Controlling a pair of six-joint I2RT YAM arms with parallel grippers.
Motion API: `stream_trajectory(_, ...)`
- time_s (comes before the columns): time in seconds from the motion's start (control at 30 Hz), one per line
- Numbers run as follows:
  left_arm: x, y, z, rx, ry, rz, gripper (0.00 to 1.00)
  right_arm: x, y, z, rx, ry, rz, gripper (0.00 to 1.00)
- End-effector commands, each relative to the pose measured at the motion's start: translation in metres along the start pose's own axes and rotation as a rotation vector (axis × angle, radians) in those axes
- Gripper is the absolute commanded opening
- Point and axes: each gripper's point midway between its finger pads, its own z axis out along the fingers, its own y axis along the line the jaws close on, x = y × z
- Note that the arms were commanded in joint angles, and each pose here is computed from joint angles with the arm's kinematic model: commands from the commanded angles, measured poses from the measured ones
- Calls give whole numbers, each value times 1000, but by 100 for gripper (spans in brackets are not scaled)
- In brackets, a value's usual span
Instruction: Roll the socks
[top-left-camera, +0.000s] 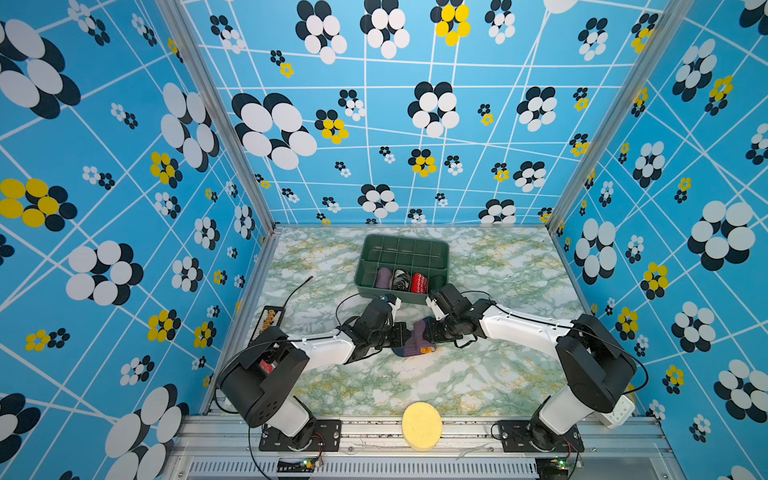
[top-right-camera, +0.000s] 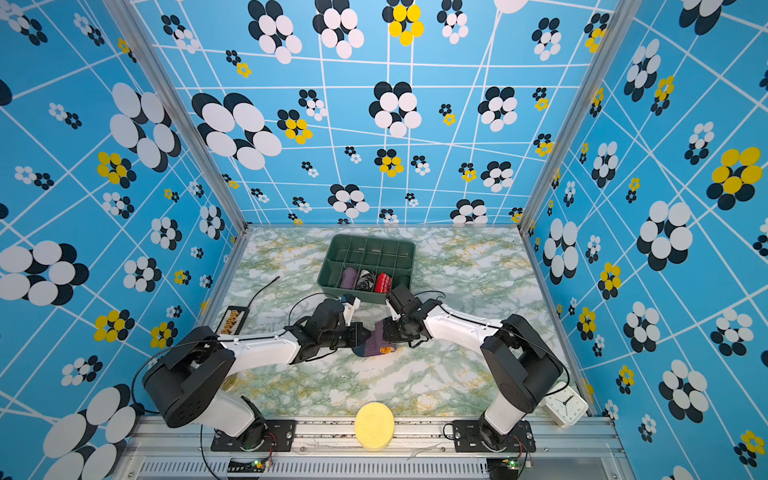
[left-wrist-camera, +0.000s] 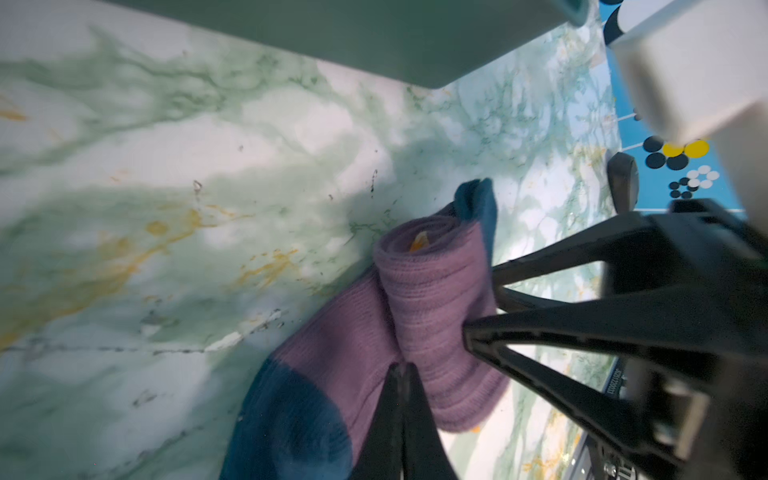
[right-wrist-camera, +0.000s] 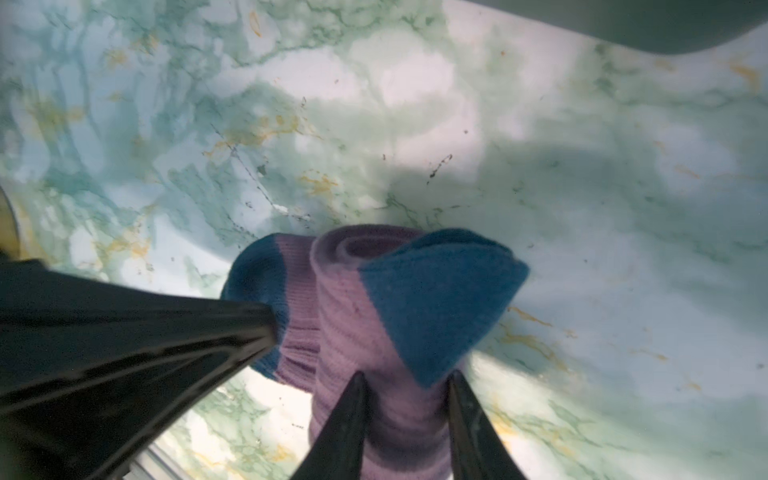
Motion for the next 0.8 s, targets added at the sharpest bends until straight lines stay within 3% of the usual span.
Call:
stream_trajectory(0.0, -18, -12, -13, 0, -39, 42, 6, 10, -7, 5, 67, 54, -33, 35)
stream_trajectory(0.77, -5, -32, 33, 74, 47, 45, 4, 9, -2, 6, 76, 54, -53, 35)
